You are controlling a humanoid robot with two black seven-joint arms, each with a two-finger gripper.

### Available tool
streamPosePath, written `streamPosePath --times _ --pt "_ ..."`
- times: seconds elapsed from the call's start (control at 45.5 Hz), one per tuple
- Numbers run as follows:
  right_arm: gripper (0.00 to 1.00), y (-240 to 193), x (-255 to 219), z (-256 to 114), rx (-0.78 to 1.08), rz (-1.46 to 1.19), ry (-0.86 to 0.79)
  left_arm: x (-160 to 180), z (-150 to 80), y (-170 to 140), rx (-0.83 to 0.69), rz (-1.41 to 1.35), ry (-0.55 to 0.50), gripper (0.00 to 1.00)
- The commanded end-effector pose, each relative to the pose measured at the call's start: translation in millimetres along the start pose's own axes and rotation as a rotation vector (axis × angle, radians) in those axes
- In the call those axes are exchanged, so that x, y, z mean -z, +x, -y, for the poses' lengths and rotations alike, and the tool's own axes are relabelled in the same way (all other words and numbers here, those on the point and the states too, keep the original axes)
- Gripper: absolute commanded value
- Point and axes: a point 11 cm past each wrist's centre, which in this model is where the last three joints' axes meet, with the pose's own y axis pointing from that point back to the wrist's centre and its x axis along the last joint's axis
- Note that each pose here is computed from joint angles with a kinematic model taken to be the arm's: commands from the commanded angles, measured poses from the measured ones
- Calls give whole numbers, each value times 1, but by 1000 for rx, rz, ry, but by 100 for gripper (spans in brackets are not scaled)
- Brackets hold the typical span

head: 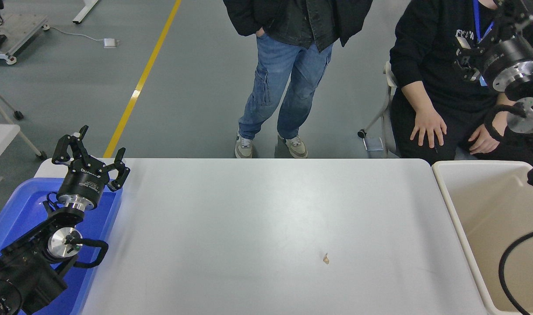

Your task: Clean the table surface

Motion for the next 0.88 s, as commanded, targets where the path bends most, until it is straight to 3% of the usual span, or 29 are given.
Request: streamPosePath --times 0.0,0.462,0.857 --pt "99 17 -63 -45 -33 48 24 -1 0 0 -1 0 -1 100" --pt "99 22 -153 -98 -73 27 -175 0 0 0 0 -1 1 100" --pt "99 17 -153 -96 -65 45 -168 0 0 0 0 -1 1 100"
